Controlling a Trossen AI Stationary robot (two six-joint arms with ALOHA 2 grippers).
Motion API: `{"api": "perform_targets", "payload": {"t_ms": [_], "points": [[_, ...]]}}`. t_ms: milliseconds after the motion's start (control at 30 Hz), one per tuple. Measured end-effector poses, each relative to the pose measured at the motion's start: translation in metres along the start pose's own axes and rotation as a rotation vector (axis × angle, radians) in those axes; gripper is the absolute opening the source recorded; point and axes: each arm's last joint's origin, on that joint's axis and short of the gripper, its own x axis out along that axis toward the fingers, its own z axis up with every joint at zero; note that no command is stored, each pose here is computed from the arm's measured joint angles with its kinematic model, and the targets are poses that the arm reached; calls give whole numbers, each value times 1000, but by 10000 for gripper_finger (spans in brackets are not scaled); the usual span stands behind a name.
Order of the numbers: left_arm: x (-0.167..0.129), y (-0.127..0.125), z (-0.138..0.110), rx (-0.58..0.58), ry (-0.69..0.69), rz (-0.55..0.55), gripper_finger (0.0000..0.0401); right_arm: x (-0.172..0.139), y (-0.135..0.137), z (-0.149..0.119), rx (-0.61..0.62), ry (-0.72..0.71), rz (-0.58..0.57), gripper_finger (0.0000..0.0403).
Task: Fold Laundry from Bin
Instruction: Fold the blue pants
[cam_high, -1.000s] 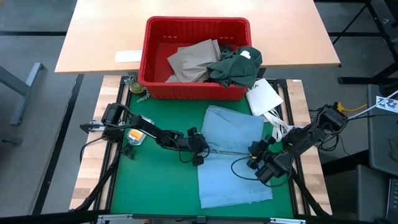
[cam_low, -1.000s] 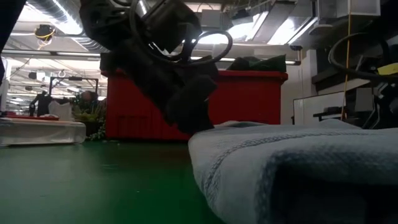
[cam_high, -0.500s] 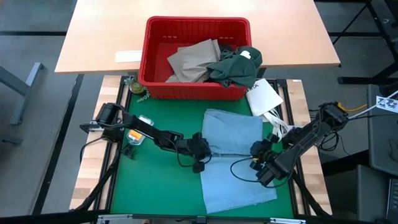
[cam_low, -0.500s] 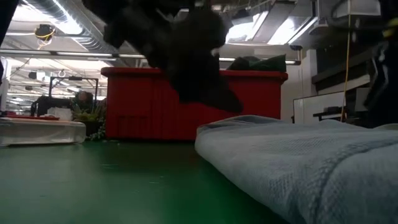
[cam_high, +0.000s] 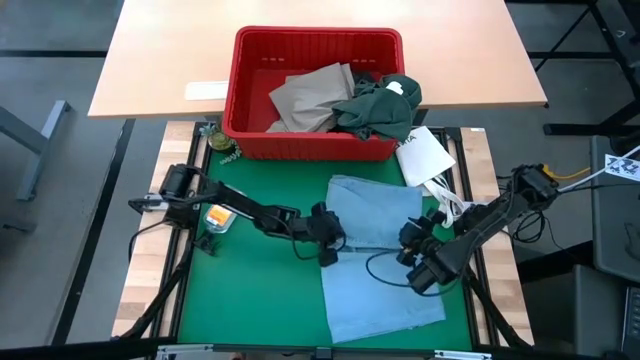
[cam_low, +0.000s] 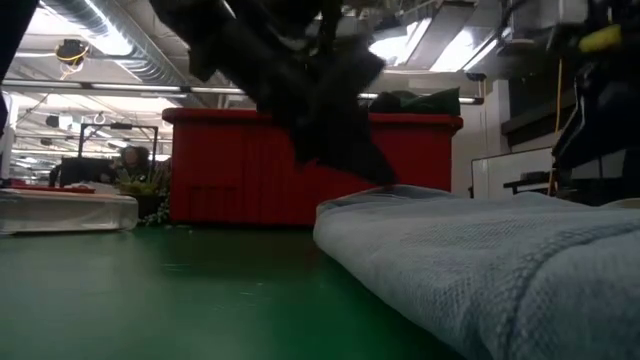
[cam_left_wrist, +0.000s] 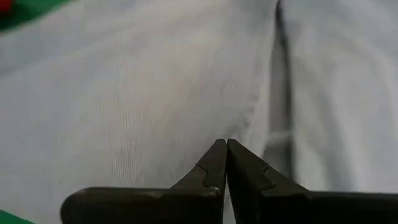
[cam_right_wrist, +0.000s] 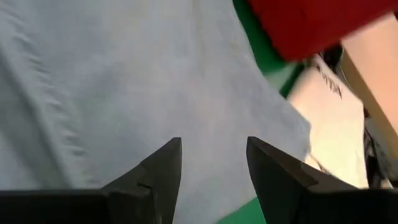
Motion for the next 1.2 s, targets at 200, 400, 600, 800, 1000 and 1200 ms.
{"api": "perform_targets", "payload": {"t_ms": [200,400,600,800,1000,1200], "points": [[21,-4,-29,-12,112,-12,7,34,-7,-19,41,244,-12,182],[23,-15,-39,7,126,-30,7,55,-4,-36,80,315,67,182],[12,-28,-40,-5,162,-95,6,46,1,-25,81,324,114,182],[-3,-42,-39,-29,206,-180,2,21,7,5,-20,298,203,182],[-26,-51,-20,-23,139,-234,2,-3,3,36,-81,163,170,182],[-42,-43,3,34,28,-176,2,-9,-4,50,-124,41,73,182]]}}
